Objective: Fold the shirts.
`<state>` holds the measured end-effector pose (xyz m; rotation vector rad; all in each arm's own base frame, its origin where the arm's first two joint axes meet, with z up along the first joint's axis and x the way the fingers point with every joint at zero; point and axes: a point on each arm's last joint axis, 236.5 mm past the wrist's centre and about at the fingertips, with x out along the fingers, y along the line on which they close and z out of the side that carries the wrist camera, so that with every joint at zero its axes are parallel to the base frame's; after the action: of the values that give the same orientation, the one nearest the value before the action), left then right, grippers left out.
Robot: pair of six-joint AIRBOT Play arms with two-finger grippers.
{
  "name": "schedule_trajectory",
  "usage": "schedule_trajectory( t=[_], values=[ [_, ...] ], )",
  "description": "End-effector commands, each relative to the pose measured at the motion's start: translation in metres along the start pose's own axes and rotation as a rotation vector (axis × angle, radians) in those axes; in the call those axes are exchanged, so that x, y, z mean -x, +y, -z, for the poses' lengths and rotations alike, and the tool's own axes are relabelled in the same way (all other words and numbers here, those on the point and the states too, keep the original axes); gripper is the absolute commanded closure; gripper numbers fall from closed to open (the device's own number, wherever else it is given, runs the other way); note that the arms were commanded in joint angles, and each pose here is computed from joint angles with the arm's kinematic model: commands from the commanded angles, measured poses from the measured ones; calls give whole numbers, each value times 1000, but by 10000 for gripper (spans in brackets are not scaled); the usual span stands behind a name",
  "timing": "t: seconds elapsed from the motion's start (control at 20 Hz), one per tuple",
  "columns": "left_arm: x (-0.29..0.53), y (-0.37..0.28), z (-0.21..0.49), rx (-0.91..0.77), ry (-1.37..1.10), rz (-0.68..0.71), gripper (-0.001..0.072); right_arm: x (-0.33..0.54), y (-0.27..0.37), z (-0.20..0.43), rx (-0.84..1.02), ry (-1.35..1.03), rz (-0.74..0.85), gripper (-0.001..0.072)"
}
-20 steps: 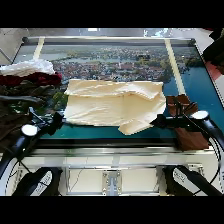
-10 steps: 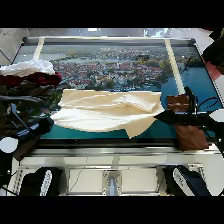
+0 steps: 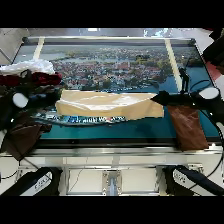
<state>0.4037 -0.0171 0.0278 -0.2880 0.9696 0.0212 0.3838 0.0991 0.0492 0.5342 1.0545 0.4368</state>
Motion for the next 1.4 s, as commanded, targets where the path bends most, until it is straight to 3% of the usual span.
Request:
schedule_trajectory(
  t=[0.0,0.6,0.65,0.7,0.75,0.8,0.9,1.05,1.2,1.35],
  values=[
    [-61,6,-41,-64,23,-95,698,-43,-45,-28,-16,37,92,702],
    [-148,13,-48,-53,69,-106,695,-105,-116,-44,-90,18,182,699],
    [-147,11,-49,-46,68,-99,670,-105,-115,-46,-90,10,182,647],
    [-143,9,-51,-40,62,-93,464,-103,-112,-49,-89,9,175,473],
    [-136,6,-57,-43,45,-89,135,-100,-104,-52,-82,20,157,224],
    [-126,3,-66,-44,20,-83,51,-91,-94,-55,-67,41,134,191],
    [-91,-3,-90,-43,-57,-69,51,-61,-77,-61,-2,84,121,195],
    [-21,-27,-126,-92,-206,-28,54,6,-97,-67,74,99,255,208],
    [23,-63,-130,-256,-263,11,55,44,-125,-44,-34,172,287,205],
    [24,-98,-116,-310,-247,60,56,39,-138,-22,-193,256,161,189]
  ],
)
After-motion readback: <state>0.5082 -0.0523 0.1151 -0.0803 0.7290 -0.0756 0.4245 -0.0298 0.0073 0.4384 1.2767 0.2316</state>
